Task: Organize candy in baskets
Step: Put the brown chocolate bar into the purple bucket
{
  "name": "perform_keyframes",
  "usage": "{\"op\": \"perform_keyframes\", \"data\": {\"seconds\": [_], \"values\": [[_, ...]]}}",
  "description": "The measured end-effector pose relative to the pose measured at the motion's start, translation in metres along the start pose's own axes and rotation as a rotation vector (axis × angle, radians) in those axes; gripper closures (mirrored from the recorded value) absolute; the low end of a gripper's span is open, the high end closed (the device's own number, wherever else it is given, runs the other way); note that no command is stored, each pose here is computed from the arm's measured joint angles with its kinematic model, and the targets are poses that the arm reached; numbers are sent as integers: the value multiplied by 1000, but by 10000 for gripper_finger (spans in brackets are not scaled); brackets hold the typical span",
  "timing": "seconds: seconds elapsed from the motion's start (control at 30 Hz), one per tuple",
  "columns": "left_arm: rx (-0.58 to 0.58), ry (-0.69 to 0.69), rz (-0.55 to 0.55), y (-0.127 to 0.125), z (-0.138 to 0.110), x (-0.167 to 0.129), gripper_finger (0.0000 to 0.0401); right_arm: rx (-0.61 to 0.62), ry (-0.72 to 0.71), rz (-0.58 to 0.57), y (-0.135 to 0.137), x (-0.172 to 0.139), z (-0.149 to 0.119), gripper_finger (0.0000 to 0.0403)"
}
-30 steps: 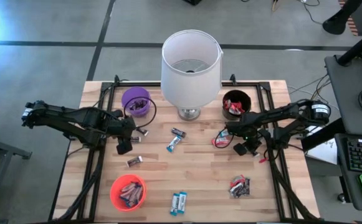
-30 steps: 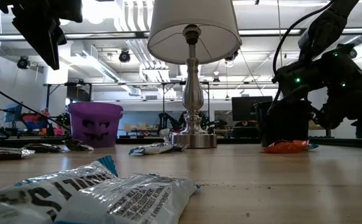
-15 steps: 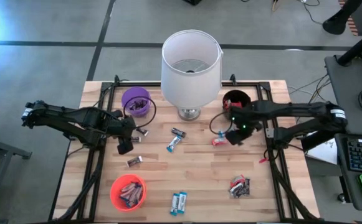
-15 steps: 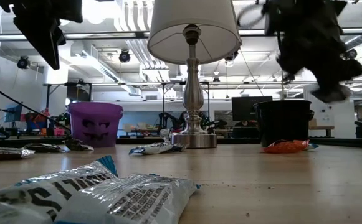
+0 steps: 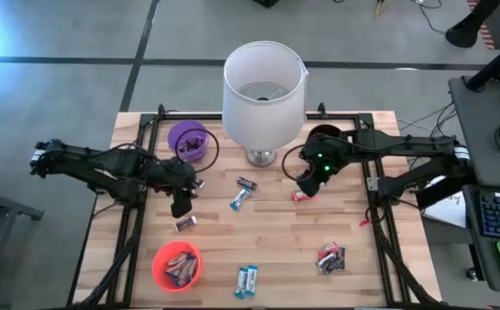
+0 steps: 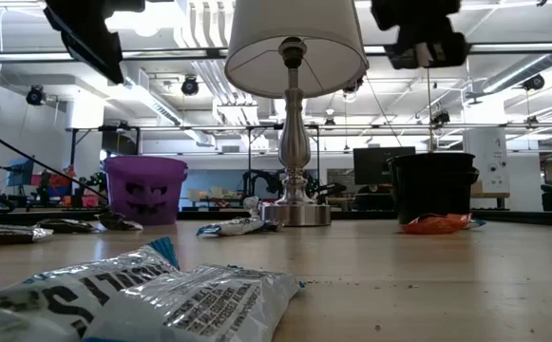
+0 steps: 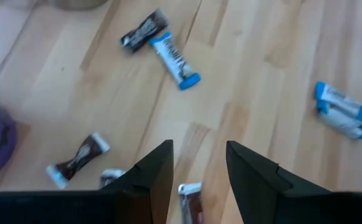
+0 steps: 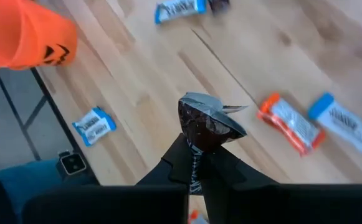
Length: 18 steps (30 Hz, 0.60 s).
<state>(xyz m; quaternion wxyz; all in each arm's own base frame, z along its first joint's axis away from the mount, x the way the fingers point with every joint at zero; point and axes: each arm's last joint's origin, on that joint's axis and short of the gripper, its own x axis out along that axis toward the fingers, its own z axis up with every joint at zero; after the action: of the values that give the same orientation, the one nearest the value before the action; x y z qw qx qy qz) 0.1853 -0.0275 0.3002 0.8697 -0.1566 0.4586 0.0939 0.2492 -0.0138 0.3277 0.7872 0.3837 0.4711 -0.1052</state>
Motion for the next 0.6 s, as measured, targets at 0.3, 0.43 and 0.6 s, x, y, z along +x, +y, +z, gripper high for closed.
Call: {"op": "perform_keyframes", "data": {"seconds": [0.3,0.43,0.6], "values": [[-2,-75,-117,-9,18,-23,271,-146,-27,41,41,19,33,390],[17,-111,-235,-16,32,-47,259,-198,-12,51,61,32,43,390],[107,-200,-288,-24,50,-72,228,-313,-47,107,91,41,51,390]]}}
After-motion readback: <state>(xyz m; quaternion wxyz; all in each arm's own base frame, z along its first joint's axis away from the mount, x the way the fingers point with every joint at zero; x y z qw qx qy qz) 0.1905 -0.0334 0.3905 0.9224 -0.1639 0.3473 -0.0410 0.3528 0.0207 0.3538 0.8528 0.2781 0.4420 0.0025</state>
